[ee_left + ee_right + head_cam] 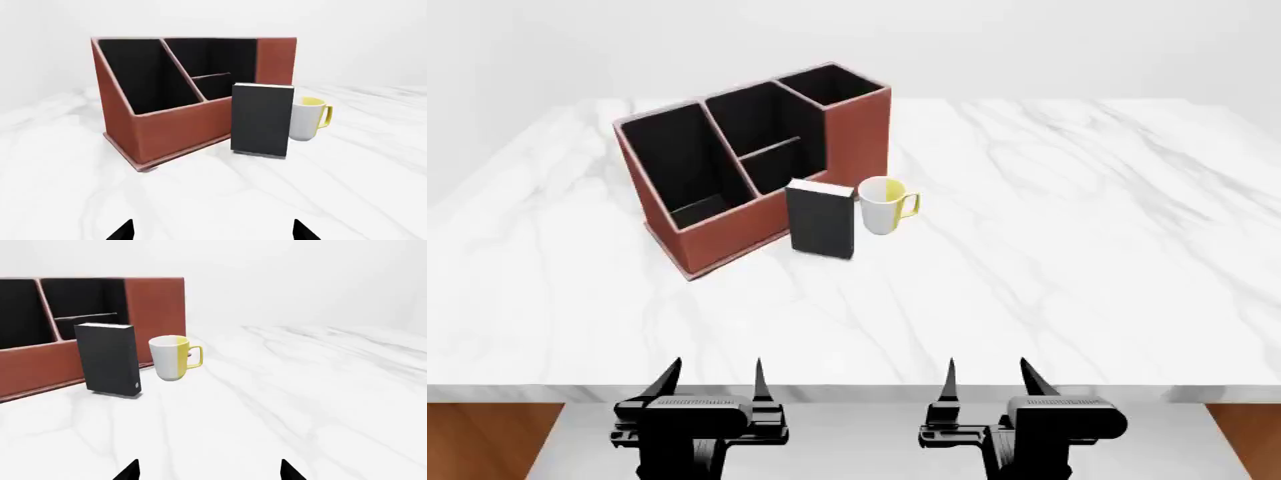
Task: Pick up the book and place it in the right compartment of the caddy.
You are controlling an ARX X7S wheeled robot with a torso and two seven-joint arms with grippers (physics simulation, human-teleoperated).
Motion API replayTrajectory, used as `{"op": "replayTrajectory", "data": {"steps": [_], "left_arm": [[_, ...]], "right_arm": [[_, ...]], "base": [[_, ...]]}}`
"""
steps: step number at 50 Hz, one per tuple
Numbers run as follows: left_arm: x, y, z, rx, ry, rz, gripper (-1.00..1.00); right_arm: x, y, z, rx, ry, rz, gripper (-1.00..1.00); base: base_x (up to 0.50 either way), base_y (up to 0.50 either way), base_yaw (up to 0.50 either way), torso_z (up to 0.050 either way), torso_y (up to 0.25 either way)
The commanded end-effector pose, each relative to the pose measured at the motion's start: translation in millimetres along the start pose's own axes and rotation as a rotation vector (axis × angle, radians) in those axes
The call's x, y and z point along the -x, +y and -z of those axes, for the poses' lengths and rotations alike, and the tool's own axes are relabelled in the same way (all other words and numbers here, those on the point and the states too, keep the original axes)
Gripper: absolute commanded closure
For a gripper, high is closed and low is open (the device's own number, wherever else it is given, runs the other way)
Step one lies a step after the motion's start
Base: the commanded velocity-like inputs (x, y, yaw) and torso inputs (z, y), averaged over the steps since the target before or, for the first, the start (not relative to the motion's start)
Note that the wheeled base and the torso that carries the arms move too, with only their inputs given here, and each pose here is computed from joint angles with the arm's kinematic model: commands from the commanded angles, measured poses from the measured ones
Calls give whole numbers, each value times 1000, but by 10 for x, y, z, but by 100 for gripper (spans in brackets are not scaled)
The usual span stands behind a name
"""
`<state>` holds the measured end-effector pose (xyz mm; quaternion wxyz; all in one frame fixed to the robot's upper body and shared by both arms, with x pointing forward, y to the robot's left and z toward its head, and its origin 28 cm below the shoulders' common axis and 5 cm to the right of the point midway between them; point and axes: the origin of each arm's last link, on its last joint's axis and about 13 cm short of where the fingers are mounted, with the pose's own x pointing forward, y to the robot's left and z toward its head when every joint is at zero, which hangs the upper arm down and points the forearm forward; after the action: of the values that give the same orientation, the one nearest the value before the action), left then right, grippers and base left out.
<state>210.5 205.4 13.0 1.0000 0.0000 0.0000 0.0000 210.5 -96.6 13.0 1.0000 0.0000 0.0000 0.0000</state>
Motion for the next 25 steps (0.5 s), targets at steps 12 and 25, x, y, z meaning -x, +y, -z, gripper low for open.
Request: {"op": "replayTrajectory", "data": {"steps": [12, 25], "left_arm": [[50, -3, -154, -105, -111, -29, -100], [234, 68, -533, -175, -208, -84, -100]], "right_arm": [[-16, -51, -54, 30, -5, 29, -100], [105, -97, -345, 4, -76, 41, -100]], "base": [[0, 0, 0, 0, 0], [0, 0, 0, 0, 0]]}}
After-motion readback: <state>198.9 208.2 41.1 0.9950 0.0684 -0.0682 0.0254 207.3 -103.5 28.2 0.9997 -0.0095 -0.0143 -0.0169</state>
